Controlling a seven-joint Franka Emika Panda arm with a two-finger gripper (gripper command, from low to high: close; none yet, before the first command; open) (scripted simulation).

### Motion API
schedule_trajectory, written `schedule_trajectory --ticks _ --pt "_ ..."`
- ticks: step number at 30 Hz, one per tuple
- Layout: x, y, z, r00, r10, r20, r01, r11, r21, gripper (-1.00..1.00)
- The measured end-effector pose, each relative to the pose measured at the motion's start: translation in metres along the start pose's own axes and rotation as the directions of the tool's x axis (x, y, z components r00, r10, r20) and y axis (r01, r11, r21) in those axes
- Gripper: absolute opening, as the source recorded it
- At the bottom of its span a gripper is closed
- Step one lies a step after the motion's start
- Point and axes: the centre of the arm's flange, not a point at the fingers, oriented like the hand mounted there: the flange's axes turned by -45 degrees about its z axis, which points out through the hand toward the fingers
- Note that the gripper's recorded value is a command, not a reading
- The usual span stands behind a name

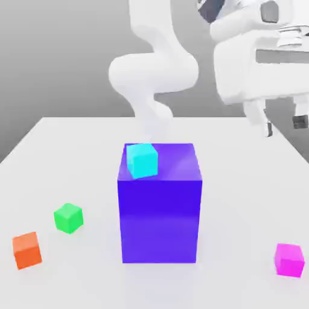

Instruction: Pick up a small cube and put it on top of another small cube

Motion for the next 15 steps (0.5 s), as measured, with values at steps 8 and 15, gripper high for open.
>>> schedule_trajectory --ticks 8,15 --pt "-0.013 -0.102 0.143 0.915 -0.378 0.143 0.355 0.921 0.163 0.00" --pt "-0.051 -0.154 0.243 0.816 -0.546 0.189 0.496 0.830 0.254 0.00"
